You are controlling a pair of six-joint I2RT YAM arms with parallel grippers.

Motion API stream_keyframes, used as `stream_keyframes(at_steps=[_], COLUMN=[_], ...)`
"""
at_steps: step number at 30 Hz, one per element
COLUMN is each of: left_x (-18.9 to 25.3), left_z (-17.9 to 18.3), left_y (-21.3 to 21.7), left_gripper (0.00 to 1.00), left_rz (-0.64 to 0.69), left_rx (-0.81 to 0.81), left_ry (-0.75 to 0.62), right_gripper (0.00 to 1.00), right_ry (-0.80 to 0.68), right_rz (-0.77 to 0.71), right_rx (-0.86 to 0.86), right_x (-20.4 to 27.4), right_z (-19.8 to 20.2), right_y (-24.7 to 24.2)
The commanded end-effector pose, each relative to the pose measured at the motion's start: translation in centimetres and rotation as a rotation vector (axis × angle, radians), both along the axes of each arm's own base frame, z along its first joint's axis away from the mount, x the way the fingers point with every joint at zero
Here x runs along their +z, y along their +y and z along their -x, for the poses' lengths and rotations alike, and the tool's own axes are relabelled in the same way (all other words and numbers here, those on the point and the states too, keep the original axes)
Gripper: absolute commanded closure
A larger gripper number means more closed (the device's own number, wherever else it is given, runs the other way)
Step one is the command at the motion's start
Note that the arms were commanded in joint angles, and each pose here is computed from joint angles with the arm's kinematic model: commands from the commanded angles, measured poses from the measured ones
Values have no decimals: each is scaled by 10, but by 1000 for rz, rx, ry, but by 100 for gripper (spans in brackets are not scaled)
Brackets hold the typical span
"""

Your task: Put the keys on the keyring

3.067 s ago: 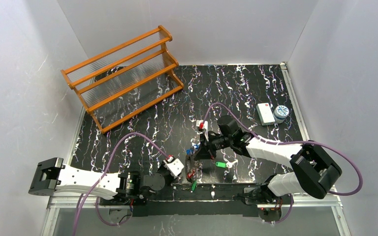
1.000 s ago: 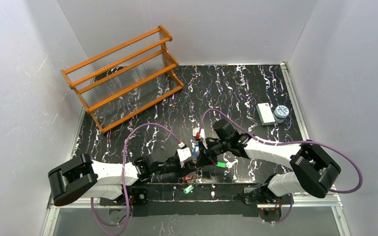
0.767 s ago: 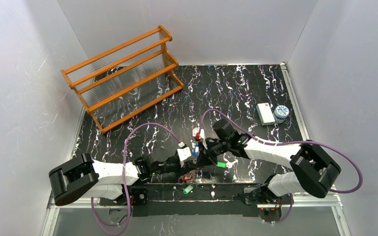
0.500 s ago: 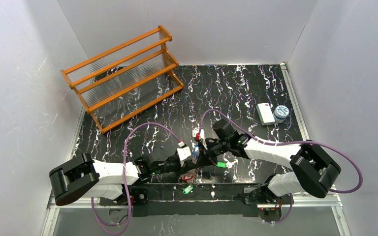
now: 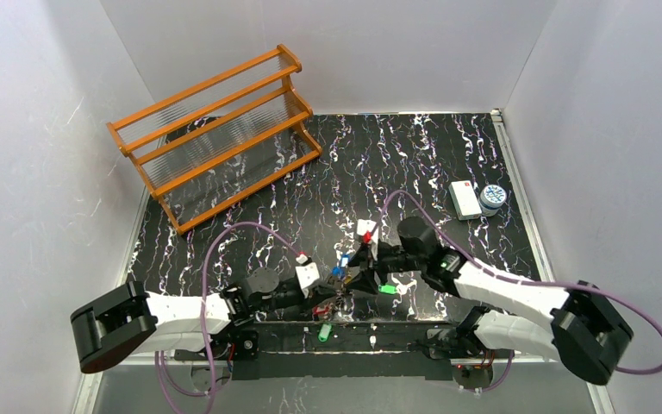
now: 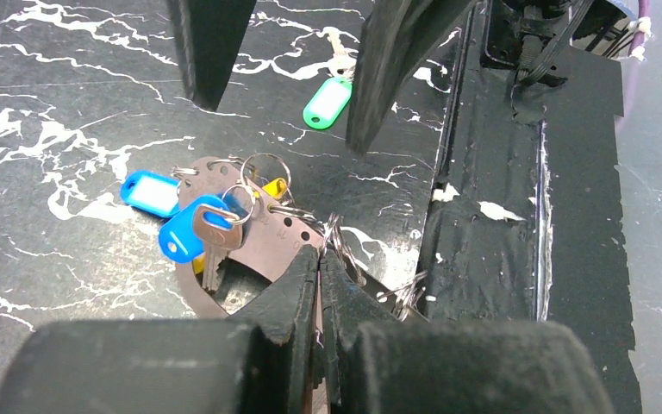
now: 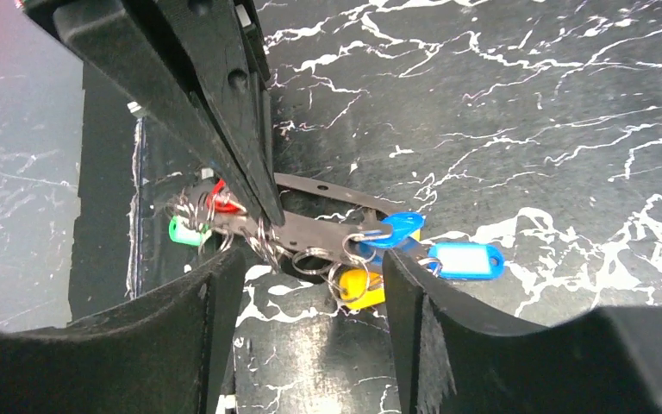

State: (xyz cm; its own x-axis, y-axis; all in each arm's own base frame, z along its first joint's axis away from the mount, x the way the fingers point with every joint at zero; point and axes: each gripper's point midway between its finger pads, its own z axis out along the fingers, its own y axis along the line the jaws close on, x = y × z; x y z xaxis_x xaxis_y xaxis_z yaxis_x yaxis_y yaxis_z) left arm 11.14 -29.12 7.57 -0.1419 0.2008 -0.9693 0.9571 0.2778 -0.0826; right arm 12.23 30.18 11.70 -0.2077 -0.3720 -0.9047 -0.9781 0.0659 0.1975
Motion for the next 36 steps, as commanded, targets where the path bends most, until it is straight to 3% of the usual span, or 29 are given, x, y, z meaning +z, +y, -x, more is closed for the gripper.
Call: stream_keyframes(at_steps=[1, 5, 15, 32, 36], left_x=[19, 24, 27, 33, 32], left_z=[-7, -7, -8, -5, -5], left_y=[6, 10, 11, 9, 10], left_gripper=[100, 100, 100, 100, 100], left_rz=[83, 110, 123, 145, 143], left_rx=[37, 50, 48, 36, 34], left_ry=[-81, -98, -125, -127, -127], right_gripper=[32, 35, 66, 66, 71], right_ry=[-121, -136, -86, -3, 15], right_rz=[-176, -227, -263, -233, -225], right_rx=[-92, -21, 142, 201, 208], right_x=[33, 38, 37, 25, 19], right_z=[-12, 2, 23, 20, 19], right_y=[2, 2, 12, 30, 33])
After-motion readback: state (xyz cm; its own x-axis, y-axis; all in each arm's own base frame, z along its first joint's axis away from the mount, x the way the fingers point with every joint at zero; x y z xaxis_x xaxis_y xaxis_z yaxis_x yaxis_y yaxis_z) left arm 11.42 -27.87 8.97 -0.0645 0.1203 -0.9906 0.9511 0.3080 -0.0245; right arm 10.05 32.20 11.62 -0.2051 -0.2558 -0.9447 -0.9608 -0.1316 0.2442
